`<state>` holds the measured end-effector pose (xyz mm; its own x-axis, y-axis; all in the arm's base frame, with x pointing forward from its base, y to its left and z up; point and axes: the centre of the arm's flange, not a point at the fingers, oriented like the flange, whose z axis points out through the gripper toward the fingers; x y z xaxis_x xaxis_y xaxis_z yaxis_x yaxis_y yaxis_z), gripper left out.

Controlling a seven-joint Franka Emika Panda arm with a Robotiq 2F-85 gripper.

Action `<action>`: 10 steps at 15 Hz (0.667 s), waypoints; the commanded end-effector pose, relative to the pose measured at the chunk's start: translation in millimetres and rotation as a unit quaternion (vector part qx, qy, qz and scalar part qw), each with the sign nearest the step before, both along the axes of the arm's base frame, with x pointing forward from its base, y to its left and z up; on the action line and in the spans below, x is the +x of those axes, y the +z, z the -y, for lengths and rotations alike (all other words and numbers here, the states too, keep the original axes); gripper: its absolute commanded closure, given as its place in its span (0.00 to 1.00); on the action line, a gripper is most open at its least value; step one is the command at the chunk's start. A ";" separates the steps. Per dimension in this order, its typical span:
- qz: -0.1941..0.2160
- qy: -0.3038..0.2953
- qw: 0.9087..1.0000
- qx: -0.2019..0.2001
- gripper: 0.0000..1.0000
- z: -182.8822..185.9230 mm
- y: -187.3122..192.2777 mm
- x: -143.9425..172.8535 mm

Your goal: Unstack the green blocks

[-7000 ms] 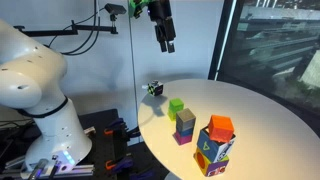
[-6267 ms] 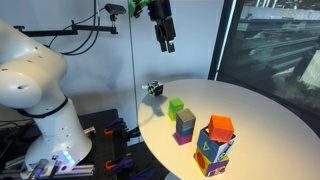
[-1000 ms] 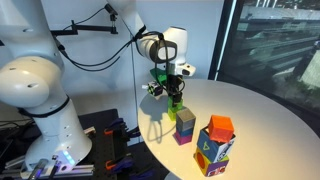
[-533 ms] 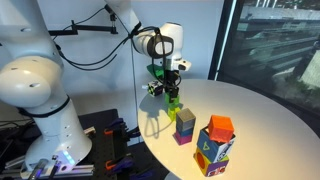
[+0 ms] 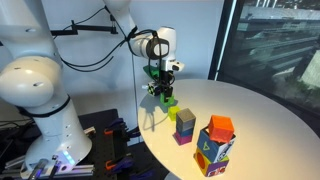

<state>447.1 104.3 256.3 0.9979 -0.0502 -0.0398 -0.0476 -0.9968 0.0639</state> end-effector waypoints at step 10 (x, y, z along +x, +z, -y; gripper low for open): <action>-0.005 -0.005 1.000 0.002 0.00 -4.3 -21.1 13.8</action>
<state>454.1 110.4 228.5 0.9972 -0.0496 -0.0557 -0.0455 -0.9964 0.0717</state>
